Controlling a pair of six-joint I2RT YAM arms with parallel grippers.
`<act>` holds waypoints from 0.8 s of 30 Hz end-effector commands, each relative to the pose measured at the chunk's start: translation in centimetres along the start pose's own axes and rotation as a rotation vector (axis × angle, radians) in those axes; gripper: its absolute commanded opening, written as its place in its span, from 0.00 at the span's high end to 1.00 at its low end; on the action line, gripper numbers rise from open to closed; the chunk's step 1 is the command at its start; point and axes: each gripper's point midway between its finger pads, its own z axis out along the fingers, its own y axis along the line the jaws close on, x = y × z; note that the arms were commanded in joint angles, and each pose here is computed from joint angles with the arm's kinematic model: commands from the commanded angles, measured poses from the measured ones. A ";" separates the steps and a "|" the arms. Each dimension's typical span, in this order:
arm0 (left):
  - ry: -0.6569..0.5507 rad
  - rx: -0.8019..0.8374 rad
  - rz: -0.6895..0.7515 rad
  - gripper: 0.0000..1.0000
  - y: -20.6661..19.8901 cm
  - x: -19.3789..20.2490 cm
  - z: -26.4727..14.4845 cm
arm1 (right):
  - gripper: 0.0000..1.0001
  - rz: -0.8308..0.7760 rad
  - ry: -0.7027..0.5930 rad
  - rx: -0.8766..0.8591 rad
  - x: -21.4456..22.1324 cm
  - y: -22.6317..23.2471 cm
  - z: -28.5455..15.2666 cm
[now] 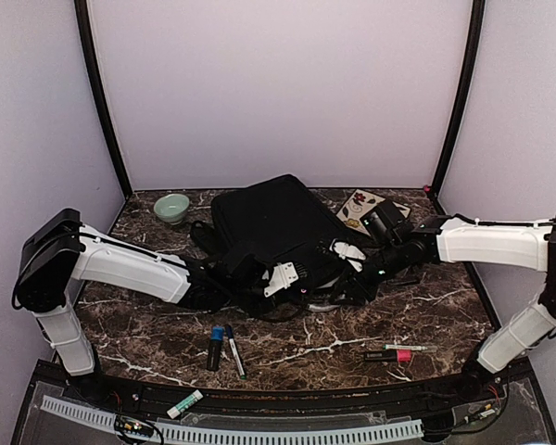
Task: Pack the student bag
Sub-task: Hold the student bag at the center of the board.
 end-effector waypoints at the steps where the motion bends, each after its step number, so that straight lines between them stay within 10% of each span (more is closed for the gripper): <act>1: -0.208 0.112 -0.201 1.00 0.5 -6.0 -1.4 | 0.49 0.023 -0.014 0.015 -0.6 -0.7 0.2; 24: -0.383 0.305 -0.512 1.00 -0.5 -9.3 -2.2 | 0.48 0.131 -0.153 0.125 -4.7 -4.1 4.0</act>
